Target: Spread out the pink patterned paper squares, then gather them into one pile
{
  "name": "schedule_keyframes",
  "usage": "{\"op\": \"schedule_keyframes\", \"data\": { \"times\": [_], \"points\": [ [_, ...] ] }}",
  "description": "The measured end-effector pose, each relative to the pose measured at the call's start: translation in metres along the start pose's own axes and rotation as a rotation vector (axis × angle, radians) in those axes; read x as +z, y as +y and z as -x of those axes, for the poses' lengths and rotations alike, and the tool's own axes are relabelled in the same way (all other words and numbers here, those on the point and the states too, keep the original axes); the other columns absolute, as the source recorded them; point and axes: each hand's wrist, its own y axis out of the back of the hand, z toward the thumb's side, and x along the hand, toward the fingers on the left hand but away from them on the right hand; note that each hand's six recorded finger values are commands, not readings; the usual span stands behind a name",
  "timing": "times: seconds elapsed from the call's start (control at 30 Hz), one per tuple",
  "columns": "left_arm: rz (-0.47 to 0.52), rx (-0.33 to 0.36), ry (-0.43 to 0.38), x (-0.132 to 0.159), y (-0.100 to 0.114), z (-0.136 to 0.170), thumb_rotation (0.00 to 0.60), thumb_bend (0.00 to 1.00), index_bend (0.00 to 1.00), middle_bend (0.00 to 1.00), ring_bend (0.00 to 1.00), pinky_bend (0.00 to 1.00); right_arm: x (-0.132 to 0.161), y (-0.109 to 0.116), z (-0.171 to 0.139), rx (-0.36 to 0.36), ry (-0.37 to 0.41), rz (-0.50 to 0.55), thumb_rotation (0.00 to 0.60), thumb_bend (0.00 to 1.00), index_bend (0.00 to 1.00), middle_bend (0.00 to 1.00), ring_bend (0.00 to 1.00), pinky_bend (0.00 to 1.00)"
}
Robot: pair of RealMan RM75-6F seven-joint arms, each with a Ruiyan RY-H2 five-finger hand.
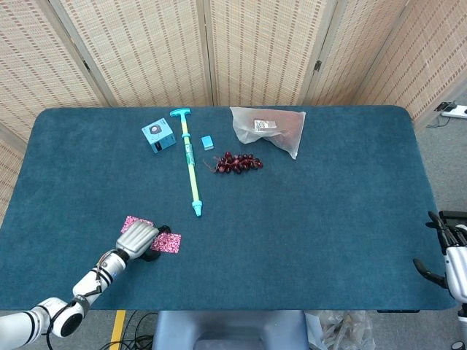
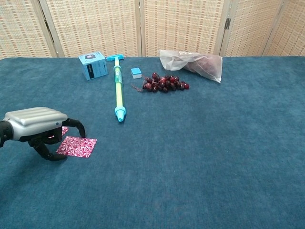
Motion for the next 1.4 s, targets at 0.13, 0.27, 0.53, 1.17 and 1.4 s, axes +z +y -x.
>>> {"op": "schedule_keyframes", "data": {
  "times": [0.13,0.27,0.53,1.17,1.4],
  "points": [
    [0.000,-0.001,0.005,-0.0005,-0.0010,-0.0006,0.540,0.34,0.27,1.00,1.00,1.00,-0.0002,0.0001,-0.0006,0.000,-0.001,0.000,0.600,0.24,0.00,0.28,0.23,0.20],
    [0.005,0.004,0.007,-0.0003,-0.0011,-0.0006,0.541,0.34,0.27,1.00,1.00,1.00,-0.0005,-0.0002,-0.0011,0.001,-0.002,0.000,0.600,0.24,0.00,0.28,0.23,0.20],
    [0.013,0.015,0.014,-0.0012,-0.0014,-0.0016,0.585,0.34,0.31,1.00,1.00,1.00,-0.0011,-0.0002,-0.0013,0.000,-0.003,0.001,0.600,0.24,0.00,0.28,0.23,0.20],
    [0.027,0.031,0.010,-0.0014,-0.0007,-0.0018,0.600,0.34,0.42,1.00,1.00,1.00,-0.0015,0.0001,-0.0020,-0.003,-0.005,0.002,0.600,0.24,0.00,0.28,0.23,0.20],
    [0.036,0.043,0.003,-0.0020,0.0047,-0.0005,0.600,0.34,0.42,1.00,1.00,1.00,-0.0009,-0.0001,-0.0021,-0.003,-0.004,0.002,0.600,0.24,0.00,0.28,0.23,0.20]
  ]
}}
